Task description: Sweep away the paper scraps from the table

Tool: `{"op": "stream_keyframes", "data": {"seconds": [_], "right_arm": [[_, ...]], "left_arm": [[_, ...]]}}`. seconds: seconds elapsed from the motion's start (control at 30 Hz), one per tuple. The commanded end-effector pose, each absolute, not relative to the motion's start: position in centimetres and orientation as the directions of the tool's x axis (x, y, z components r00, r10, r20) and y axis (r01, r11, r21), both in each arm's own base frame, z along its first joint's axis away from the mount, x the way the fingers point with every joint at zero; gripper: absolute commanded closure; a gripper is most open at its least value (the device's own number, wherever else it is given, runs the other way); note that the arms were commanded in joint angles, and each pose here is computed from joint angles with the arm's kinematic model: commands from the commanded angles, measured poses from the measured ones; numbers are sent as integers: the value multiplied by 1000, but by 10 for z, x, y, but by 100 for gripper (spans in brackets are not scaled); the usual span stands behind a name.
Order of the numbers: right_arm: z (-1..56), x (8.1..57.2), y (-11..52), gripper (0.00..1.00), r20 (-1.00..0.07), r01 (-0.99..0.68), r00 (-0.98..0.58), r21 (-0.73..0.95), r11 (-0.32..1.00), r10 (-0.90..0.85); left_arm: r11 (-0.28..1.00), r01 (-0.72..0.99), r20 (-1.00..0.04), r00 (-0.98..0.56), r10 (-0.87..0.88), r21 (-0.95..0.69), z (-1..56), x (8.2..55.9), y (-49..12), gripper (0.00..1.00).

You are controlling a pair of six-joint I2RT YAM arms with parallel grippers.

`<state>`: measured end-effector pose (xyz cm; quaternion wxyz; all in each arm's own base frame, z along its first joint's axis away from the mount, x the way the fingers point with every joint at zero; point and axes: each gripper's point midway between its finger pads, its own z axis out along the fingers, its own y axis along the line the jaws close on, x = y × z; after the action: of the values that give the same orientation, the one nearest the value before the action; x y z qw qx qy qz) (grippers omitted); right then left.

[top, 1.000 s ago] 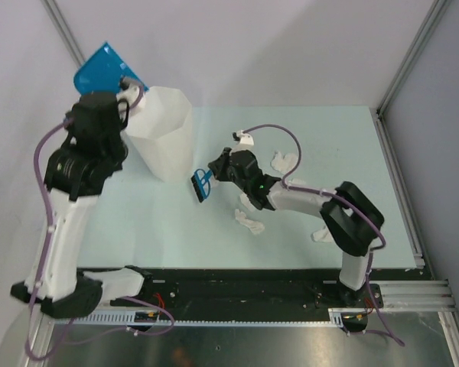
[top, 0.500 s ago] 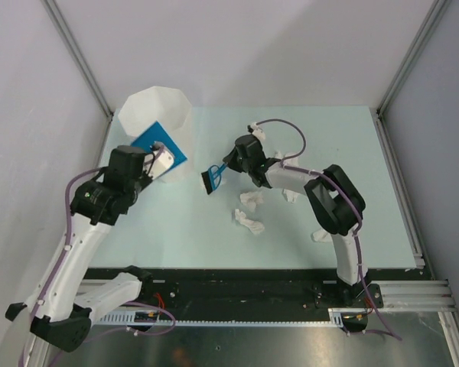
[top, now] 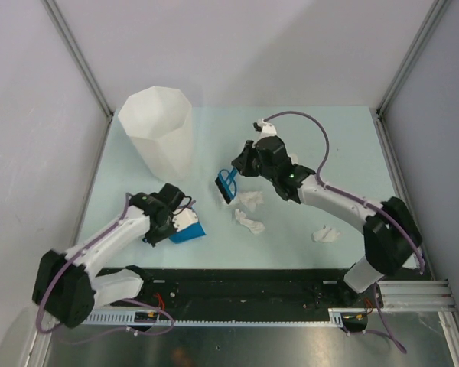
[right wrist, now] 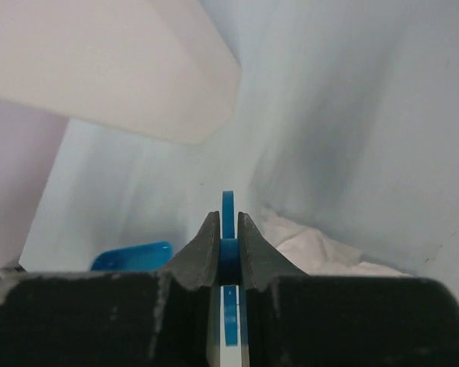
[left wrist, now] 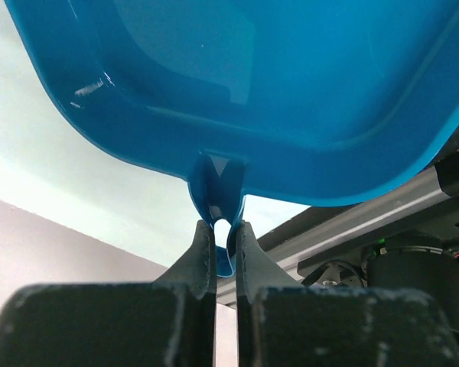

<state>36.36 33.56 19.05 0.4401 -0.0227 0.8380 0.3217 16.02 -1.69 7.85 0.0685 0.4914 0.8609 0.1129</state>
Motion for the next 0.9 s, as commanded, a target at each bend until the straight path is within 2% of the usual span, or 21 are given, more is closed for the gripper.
{"op": "stream_keyframes", "data": {"seconds": [0.0, 0.1, 0.33, 0.53, 0.67, 0.77, 0.87], "right_arm": [[245, 378, 305, 100, -894, -313, -389, 355, 881, 222], [236, 391, 282, 100, -943, -225, -313, 189, 956, 112], [217, 412, 317, 100, -970, -315, -234, 7, 949, -70], [152, 412, 352, 100, -911, -374, -316, -136, 917, -264], [151, 386, 381, 100, -908, -408, -369, -32, 912, -197], [165, 376, 396, 100, -888, -399, -459, 192, 896, -15], [189, 368, 415, 100, -825, -406, -544, 418, 813, 152]], "left_arm": [[490, 839, -18, -500, 866, 237, 62, 179, -35, 100], [481, 843, 22, -500, 866, 241, 55, 198, -41, 100], [442, 871, 106, -471, 876, 214, 36, 223, -55, 100], [422, 882, 144, -455, 879, 208, 29, 234, -61, 100], [414, 890, 150, -443, 884, 190, 24, 236, -66, 100], [410, 895, 156, -437, 886, 178, 21, 238, -69, 100], [416, 893, 140, -440, 887, 168, 21, 239, -74, 100]]}}
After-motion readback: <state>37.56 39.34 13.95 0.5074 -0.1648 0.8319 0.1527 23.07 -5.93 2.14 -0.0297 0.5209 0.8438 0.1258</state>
